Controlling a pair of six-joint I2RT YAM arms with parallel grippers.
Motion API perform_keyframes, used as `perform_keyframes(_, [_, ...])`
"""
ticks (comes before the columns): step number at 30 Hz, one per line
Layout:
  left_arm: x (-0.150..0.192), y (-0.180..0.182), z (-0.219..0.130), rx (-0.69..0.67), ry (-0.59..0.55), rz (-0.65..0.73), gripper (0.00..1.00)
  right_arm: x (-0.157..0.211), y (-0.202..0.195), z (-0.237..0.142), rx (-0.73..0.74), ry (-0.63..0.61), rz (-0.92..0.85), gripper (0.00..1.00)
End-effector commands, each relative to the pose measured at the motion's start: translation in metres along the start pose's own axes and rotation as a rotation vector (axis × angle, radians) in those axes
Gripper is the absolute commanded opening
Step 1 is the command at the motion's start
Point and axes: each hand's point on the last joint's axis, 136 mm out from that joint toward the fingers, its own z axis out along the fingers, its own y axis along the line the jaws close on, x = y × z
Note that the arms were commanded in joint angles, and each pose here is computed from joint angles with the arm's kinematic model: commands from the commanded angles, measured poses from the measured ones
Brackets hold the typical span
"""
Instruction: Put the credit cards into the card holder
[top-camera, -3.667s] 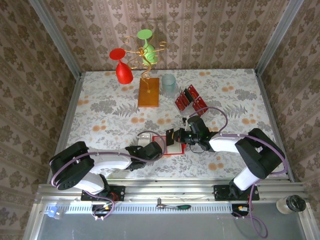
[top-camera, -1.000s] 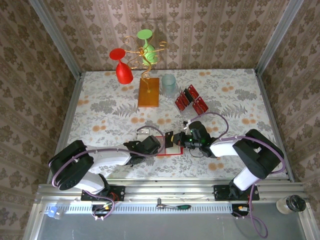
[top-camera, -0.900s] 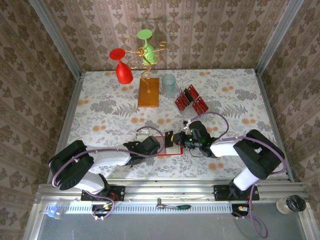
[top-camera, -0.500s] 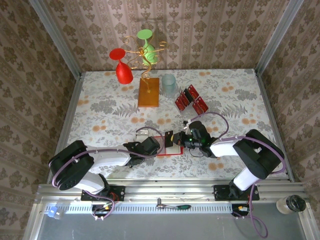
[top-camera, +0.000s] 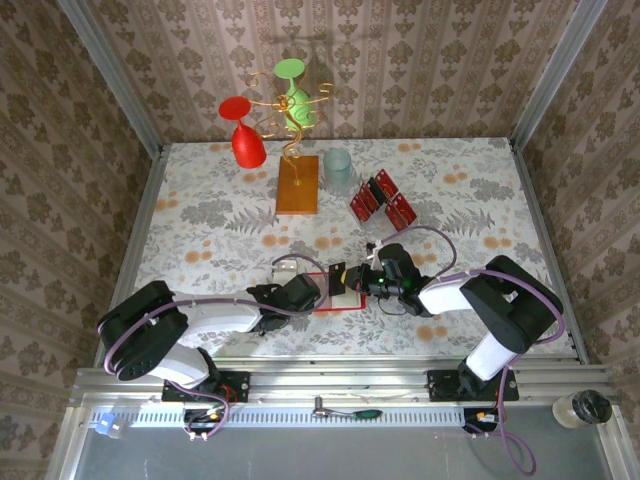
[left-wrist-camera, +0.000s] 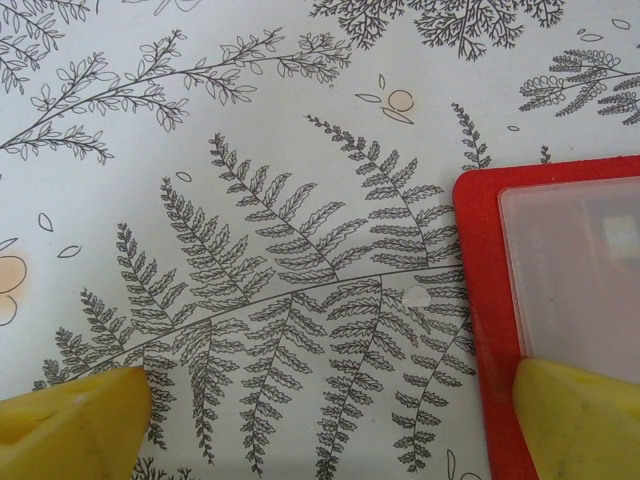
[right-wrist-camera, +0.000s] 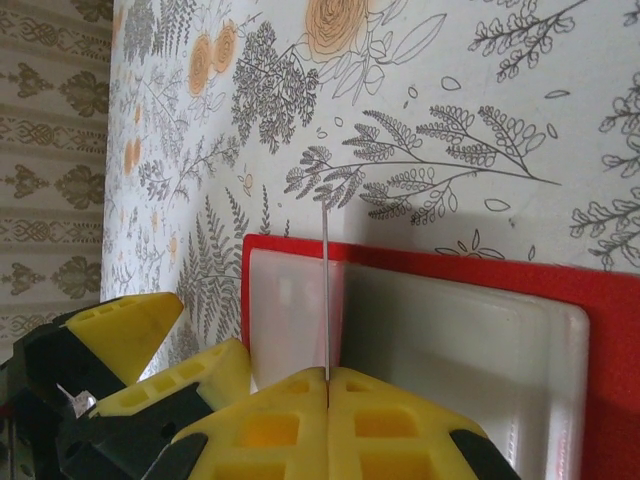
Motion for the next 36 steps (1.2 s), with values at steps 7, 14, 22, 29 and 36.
perform_keyframes(7, [0.006,0.006,0.000,-0.028,0.009,0.013,0.95,0.011,-0.005,-0.001,-0.017,0.024,0.033,0.00])
perform_keyframes(14, [-0.015,-0.002,-0.015,0.011,-0.037,0.024,0.95,0.011,-0.004,-0.002,-0.023,0.018,0.045,0.00])
perform_keyframes(22, [-0.012,-0.008,-0.018,0.041,-0.033,0.029,0.95,0.009,-0.003,-0.002,-0.033,0.009,0.057,0.00])
perform_keyframes(29, [0.001,-0.008,-0.013,0.028,-0.012,0.038,0.95,0.011,-0.005,-0.001,-0.036,0.010,0.066,0.00])
perform_keyframes(36, [0.009,0.001,-0.011,-0.009,-0.002,0.042,0.95,0.011,-0.005,0.000,-0.040,0.011,0.072,0.00])
